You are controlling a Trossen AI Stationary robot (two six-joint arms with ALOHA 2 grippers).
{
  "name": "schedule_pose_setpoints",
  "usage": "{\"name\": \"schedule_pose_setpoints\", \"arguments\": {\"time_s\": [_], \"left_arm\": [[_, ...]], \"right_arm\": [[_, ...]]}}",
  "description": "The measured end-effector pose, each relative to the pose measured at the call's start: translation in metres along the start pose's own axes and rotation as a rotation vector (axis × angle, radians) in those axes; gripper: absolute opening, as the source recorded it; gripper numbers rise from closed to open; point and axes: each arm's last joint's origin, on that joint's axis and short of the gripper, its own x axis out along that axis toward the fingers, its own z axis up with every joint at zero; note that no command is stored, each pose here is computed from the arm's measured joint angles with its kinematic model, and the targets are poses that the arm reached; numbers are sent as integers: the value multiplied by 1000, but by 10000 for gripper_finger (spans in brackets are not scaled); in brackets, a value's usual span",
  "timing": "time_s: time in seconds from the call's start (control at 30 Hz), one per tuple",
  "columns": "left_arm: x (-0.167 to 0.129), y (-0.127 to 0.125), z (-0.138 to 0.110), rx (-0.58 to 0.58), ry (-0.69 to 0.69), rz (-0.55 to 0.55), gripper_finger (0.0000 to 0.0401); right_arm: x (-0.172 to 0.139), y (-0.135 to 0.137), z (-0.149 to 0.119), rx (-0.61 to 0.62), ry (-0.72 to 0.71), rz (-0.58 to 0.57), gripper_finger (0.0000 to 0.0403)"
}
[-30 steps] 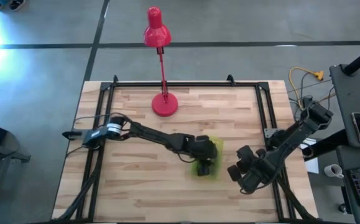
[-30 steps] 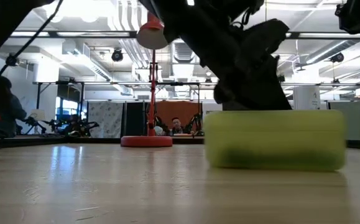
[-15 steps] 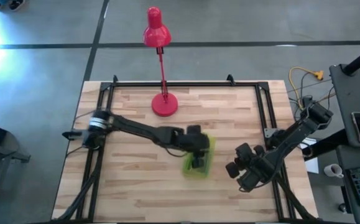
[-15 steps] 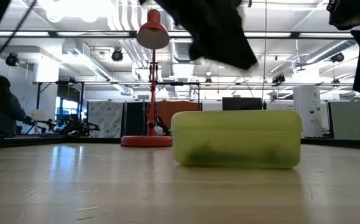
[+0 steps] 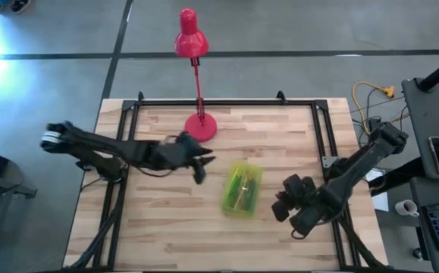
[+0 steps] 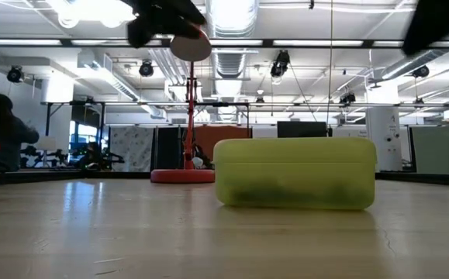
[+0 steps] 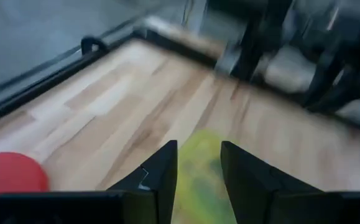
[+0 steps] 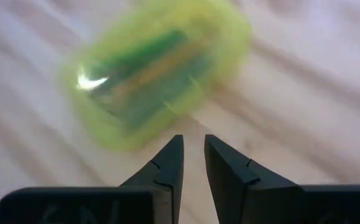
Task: Pick & place school supplies into a supply box
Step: Return to Home Position
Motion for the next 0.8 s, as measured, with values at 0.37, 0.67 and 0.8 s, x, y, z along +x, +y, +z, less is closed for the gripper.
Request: {"name": "schedule_pose_setpoints", "arguments": {"time_s": [0.37,0.67,0.8], "left_arm": [[-17,26,-62,-441,-12,-175,108],[-36,12,-70,-369,-13,-318,108],[-50,16,-56,-321,-86,-345,108]], "right_arm": [[-86,34,52,-217,-412,361,59],[7,40,94,-234,-245,839,59],[3,5,138,-266,-372,1057,59]]}}
